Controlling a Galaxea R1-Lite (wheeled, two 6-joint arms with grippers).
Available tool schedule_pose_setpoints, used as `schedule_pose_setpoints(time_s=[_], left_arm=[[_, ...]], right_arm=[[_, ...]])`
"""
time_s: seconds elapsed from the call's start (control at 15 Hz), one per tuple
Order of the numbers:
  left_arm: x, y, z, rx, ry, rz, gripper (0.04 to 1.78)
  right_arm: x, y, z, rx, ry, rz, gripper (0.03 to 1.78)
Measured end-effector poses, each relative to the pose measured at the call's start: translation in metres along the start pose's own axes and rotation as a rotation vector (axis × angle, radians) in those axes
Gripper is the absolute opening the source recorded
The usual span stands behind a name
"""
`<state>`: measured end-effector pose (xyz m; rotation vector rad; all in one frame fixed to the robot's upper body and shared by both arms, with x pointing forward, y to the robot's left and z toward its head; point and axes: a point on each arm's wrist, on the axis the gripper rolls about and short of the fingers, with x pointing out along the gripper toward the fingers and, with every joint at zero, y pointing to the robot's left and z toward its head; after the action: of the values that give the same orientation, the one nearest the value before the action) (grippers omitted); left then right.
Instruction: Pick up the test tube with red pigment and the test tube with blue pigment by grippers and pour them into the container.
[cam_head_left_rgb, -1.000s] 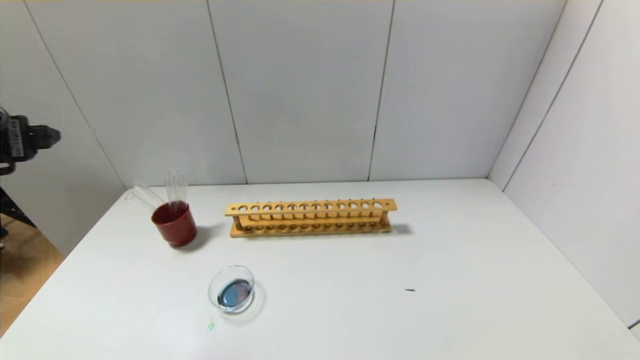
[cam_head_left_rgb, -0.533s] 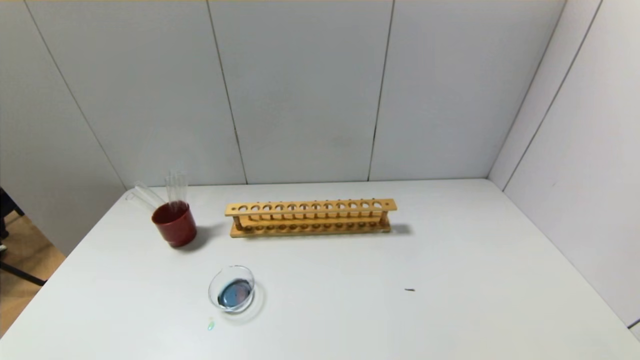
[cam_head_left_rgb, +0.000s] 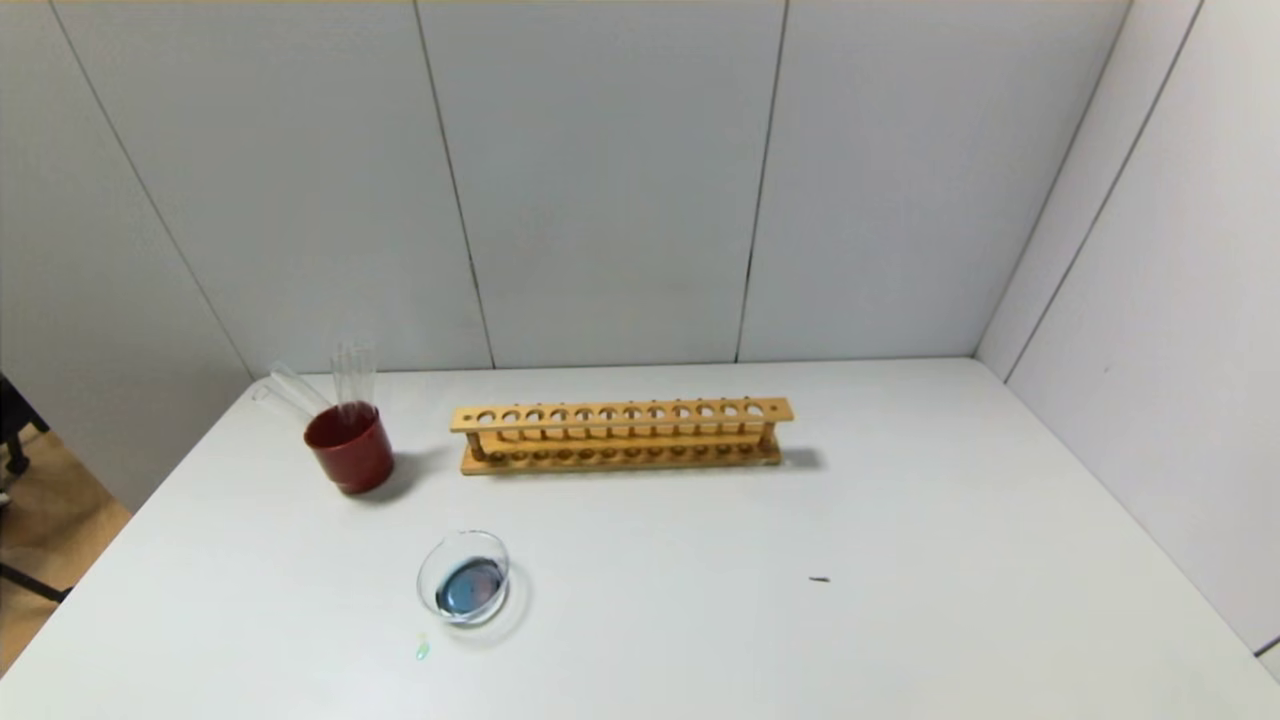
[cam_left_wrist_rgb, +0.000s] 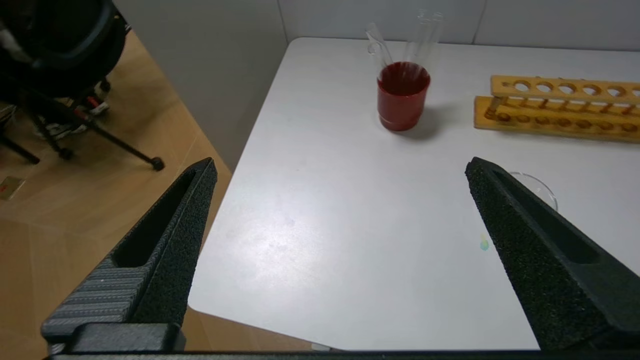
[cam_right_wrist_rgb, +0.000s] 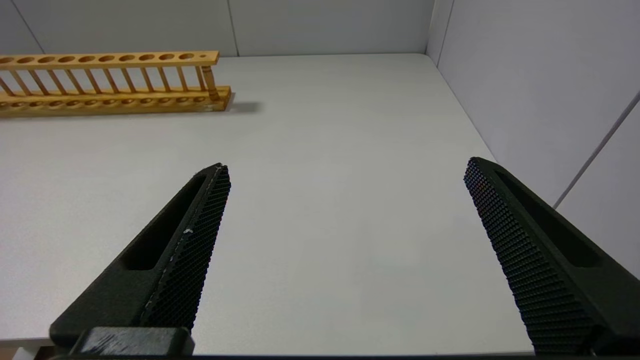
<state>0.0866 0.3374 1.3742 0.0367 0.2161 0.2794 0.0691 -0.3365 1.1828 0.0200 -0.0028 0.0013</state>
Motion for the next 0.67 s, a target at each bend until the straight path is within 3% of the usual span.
schedule_pose_setpoints(time_s=[0.27, 0.67], left_arm=[[-0.017, 0.004, -0.042, 0.012, -0.030, -0.031, 1.75], [-0.012, 0.003, -0.122, 0.054, -0.089, -0.149, 1.75]], right_arm=[[0.000, 0.000, 0.000, 0.000, 0.000, 0.000, 1.71], [0.000, 0.000, 0.000, 0.000, 0.000, 0.000, 1.71]])
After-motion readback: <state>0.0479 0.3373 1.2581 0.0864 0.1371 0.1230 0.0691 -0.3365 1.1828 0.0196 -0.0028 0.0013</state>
